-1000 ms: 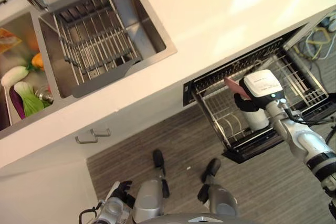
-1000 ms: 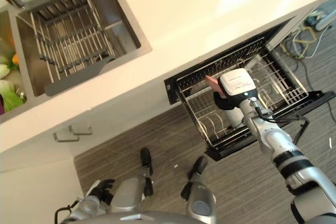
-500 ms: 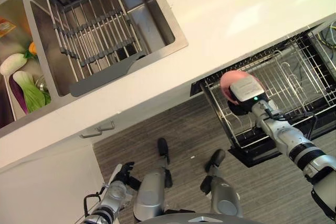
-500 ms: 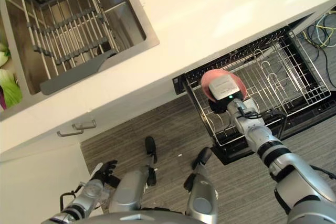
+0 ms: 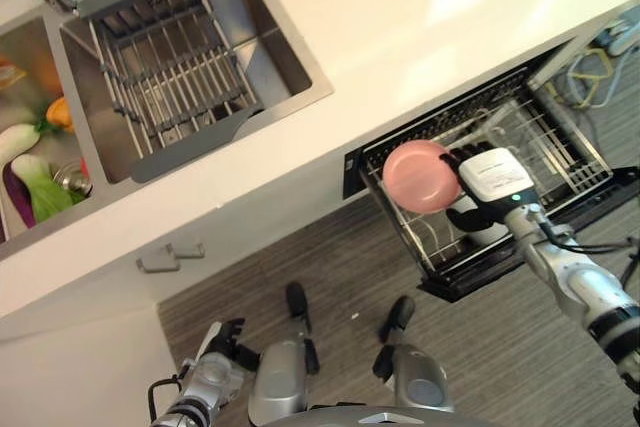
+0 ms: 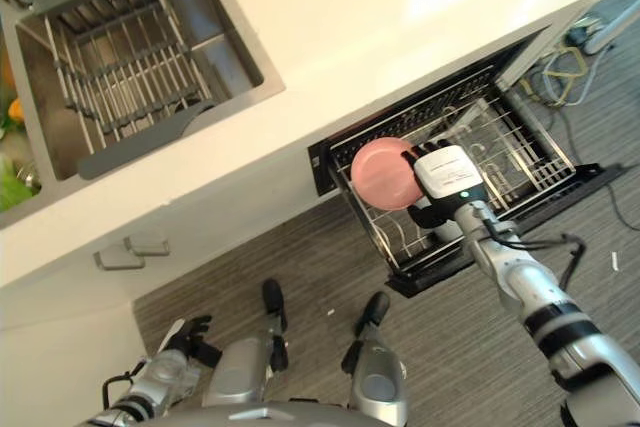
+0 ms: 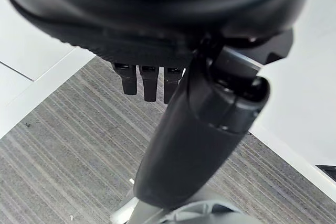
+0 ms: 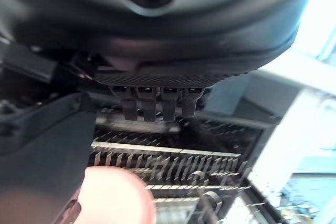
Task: Place the dishes in the dishwasher.
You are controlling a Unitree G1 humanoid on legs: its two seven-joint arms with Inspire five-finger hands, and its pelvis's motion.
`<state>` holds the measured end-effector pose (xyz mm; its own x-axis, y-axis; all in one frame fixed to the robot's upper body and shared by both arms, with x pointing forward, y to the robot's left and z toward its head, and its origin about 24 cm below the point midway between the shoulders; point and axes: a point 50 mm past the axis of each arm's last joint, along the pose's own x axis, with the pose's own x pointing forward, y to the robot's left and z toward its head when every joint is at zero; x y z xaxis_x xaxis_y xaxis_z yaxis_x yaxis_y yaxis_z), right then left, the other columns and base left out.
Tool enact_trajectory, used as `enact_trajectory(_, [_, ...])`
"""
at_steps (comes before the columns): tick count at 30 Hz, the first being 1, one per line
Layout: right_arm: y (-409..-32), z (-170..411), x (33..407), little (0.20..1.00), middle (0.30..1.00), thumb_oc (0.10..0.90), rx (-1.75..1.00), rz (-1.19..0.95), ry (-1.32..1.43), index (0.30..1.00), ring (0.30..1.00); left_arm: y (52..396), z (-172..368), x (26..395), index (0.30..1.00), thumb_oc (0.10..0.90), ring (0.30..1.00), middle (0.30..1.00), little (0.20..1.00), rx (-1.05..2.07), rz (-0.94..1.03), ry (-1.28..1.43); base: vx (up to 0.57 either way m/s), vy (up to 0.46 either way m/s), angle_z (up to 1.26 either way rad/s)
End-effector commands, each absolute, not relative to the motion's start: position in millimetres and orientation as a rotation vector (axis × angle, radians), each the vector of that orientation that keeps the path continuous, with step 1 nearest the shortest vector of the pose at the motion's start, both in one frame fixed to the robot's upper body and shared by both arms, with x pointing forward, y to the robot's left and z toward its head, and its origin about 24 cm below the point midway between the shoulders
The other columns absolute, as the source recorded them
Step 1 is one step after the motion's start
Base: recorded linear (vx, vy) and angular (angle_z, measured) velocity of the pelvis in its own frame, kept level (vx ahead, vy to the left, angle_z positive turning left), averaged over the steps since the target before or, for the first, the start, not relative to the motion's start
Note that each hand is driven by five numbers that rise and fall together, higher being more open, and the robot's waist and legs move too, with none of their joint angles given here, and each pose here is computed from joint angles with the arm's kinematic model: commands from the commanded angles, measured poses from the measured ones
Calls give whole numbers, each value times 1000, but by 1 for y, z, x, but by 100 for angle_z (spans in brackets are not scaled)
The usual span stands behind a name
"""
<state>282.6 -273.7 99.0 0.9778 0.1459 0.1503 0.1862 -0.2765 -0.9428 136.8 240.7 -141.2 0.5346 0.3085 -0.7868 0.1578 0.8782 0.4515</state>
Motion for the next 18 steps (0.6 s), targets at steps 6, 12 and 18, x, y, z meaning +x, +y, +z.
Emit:
enact_trajectory(6, [-319, 160, 252, 900, 900, 800, -1763, -429, -321, 900, 900, 234, -155, 107, 900, 800, 900, 900, 900, 538, 11, 1136, 133, -10, -15])
enact_trajectory(12, [-364, 122, 192, 900, 900, 800, -1460, -725, -40, 900, 900, 228, -156, 110, 900, 800, 900, 900, 900, 484, 55, 1132, 85, -7, -26])
enact_trajectory(18, [-399, -7, 115, 300, 300, 400, -1113, -846, 644, 300, 300, 218, -158, 105, 900, 800, 900, 900, 900, 442, 35, 1132, 35, -7, -3])
